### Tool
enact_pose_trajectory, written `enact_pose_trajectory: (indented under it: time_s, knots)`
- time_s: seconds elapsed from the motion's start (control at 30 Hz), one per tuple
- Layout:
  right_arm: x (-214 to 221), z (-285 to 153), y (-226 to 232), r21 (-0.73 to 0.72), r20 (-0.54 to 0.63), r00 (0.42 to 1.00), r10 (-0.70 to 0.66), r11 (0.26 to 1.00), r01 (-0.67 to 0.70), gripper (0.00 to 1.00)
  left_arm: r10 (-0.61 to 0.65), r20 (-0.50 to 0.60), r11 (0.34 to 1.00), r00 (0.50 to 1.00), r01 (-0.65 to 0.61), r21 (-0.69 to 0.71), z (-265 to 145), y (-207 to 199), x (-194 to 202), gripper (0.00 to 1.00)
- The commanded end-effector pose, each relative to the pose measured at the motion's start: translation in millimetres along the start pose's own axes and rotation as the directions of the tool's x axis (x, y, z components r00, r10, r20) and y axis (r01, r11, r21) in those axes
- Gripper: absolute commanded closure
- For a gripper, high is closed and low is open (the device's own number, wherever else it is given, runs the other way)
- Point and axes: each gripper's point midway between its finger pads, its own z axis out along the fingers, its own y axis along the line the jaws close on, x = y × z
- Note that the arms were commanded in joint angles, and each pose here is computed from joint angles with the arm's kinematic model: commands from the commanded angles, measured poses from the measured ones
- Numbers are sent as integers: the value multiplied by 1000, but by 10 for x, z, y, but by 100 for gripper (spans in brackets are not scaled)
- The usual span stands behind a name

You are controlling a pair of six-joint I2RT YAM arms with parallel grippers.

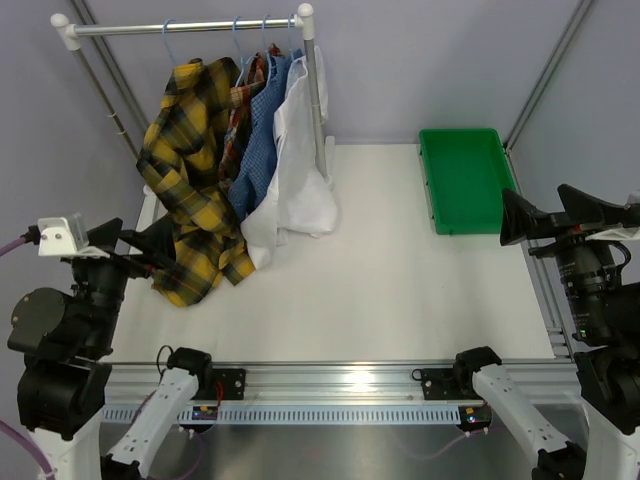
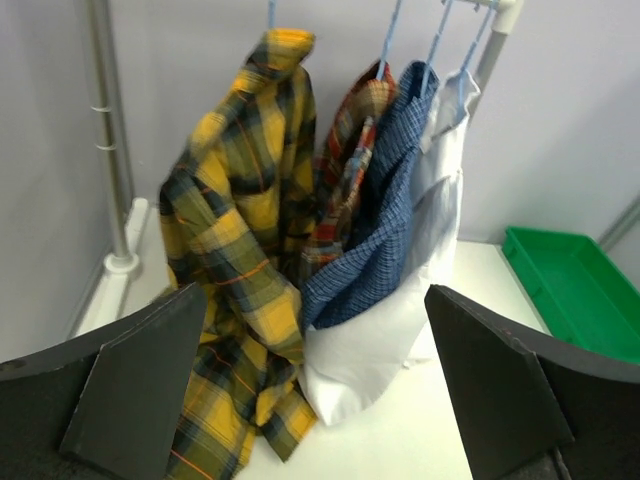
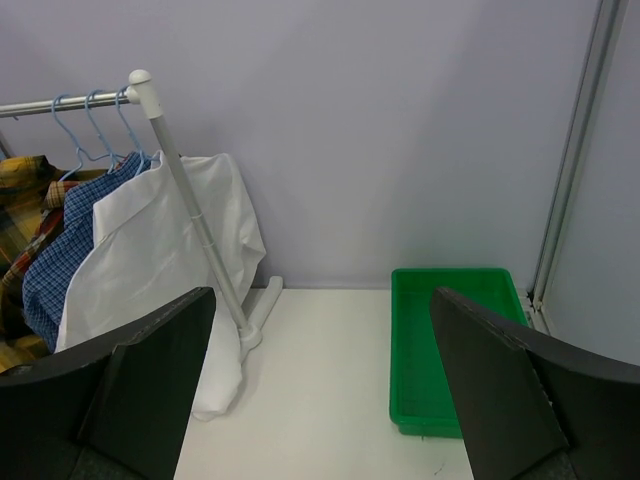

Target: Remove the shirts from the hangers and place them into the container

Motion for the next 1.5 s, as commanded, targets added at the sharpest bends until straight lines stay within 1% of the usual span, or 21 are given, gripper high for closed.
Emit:
enact_pose_trajectory:
  time_s: [0.0, 0.03, 0.1, 0.13, 0.17, 0.23, 0.27, 0.3, 0.37, 0.43, 0.47, 0.5, 0.53, 0.57, 0.6, 0.67, 0.7, 0.87, 1.07, 1.27, 1.47]
  knots:
    - [58, 22, 13, 1, -7, 999, 38, 999, -38, 0, -42, -52, 994, 998, 47, 102, 215, -265, -39, 1]
    - [132, 55, 39, -10, -30, 999, 44, 999, -45, 1, -46, -110, 990, 993, 60, 129, 390, -360, 42, 1]
    - [296, 134, 107, -27, -94, 992, 82, 996, -85, 1, -77, -144, 977, 987, 104, 187, 541, -542, -41, 1]
    - [379, 159, 128, -29, -126, 987, 98, 994, -103, 1, -77, -235, 962, 969, 135, 239, 799, -713, 110, 1]
    - [488, 232, 162, -29, -169, 978, 121, 991, -127, 1, -106, -238, 944, 965, 173, 279, 862, -846, -35, 1]
    - [681, 275, 264, -66, -255, 958, 127, 987, -148, 0, -129, -297, 919, 946, 227, 323, 1082, -1028, -30, 1]
    - [803, 346, 275, -49, -303, 942, 144, 985, -166, 1, -150, -364, 914, 919, 269, 304, 1355, -1096, 123, 1]
    - [885, 361, 332, -63, -342, 927, 157, 980, -189, 0, -158, -338, 905, 928, 273, 326, 1425, -1175, -54, 1]
    - [1081, 408, 404, -81, -414, 897, 156, 975, -207, 1, -147, -370, 909, 917, 273, 315, 1748, -1310, 63, 1]
    - [1224, 437, 434, -74, -456, 873, 172, 970, -230, 0, -132, -324, 913, 937, 242, 328, 1901, -1477, -90, 1]
    - [1295, 463, 436, -63, -475, 862, 179, 970, -236, 1, -117, -359, 921, 926, 237, 311, 2140, -1547, 103, 1]
    - [1370, 470, 430, -57, -491, 853, 178, 970, -235, 1, -120, -323, 918, 939, 229, 323, 2200, -1651, -33, 1]
    - [1430, 494, 425, -51, -506, 845, 175, 971, -232, 0, -119, -322, 921, 939, 225, 318, 2295, -1702, -11, 1]
    - [1466, 501, 423, -48, -515, 839, 174, 972, -231, 0, -104, -345, 932, 933, 213, 294, 2513, -1747, 184, 1]
    - [1518, 503, 419, -44, -527, 832, 172, 973, -228, 0, -101, -300, 938, 948, 191, 288, 2581, -1793, 60, 1]
    - [1580, 507, 416, -40, -544, 822, 169, 973, -226, 0, -91, -281, 952, 955, 166, 256, 2762, -1814, 105, 1]
    - [1619, 508, 417, -37, -551, 817, 171, 973, -228, 1, -80, -288, 960, 954, 152, 234, 2923, -1837, 246, 1]
    - [1715, 484, 457, -43, -573, 799, 182, 967, -251, 1, -52, -200, 979, 978, 89, 183, 3249, -1784, 298, 8]
    - [1747, 450, 448, -43, -581, 795, 175, 968, -245, 0, -16, -142, 991, 990, 34, 126, 3440, -1670, 364, 10]
    - [1761, 432, 421, -35, -580, 796, 173, 971, -236, 1, 3, -192, 982, 981, 34, 188, 3617, -1781, 674, 18]
    - [1804, 417, 396, -25, -586, 792, 170, 974, -227, 0, 10, -234, 963, 972, 53, 263, 3639, -1932, 857, 34]
